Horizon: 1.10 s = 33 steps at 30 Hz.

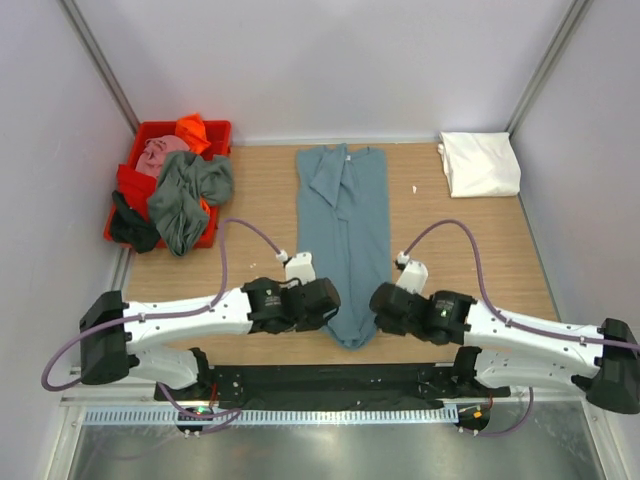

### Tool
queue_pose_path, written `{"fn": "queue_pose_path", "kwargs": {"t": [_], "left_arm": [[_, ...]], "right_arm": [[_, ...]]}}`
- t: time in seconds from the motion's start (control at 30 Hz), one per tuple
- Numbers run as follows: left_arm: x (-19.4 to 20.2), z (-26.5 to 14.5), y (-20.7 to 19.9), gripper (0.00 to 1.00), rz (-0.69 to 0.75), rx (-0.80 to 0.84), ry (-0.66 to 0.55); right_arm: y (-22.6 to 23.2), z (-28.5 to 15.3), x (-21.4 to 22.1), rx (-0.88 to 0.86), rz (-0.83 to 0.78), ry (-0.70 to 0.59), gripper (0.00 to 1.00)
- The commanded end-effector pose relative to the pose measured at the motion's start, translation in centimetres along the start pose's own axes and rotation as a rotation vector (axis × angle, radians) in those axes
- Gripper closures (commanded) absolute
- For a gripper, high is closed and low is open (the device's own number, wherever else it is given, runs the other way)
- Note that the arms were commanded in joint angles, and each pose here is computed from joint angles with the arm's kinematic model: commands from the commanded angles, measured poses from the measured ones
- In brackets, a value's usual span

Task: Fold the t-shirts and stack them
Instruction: Fold the tshirt

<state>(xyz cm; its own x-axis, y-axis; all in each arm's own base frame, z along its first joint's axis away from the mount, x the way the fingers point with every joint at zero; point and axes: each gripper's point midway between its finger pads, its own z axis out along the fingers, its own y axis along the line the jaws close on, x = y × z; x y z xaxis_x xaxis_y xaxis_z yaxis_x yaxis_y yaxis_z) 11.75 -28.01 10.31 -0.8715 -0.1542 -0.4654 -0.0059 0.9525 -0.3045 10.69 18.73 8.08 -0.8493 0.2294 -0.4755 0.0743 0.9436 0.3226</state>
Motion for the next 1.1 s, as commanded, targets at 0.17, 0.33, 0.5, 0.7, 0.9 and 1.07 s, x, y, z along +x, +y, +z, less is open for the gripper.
{"fn": "queue_pose_path", "kwargs": {"t": [0.17, 0.33, 0.5, 0.7, 0.9, 1.07], "left_arm": [[-10.1, -0.7, 0.8, 0.99, 0.036, -0.065, -0.105], [-15.9, 0.1, 1.2, 0.99, 0.01, -0.088, -0.138], [-20.0, 2.5, 0.8, 0.99, 0.047, -0.129, -0.133], [-22.9, 6.2, 1.4, 0.99, 0.044, -0.181, -0.082], [-24.8, 8.6, 2.2, 1.0, 0.03, -0.201, -0.056], [-26.5, 9.8, 2.6, 1.0, 0.033, -0.209, -0.052]], "right_arm": [[3.6, 0.3, -13.8, -0.009, -0.092, -0.183, 0.99], [4.6, 0.6, -20.2, 0.015, -0.096, -0.221, 0.99], [4.1, 2.7, -23.9, 0.038, -0.089, -0.224, 0.99], [3.8, 5.8, -26.4, 0.057, -0.09, -0.192, 0.99], [3.3, 8.6, -27.7, 0.081, -0.1, -0.165, 0.99], [3.0, 10.3, -29.2, 0.075, -0.094, -0.155, 0.99]]}}
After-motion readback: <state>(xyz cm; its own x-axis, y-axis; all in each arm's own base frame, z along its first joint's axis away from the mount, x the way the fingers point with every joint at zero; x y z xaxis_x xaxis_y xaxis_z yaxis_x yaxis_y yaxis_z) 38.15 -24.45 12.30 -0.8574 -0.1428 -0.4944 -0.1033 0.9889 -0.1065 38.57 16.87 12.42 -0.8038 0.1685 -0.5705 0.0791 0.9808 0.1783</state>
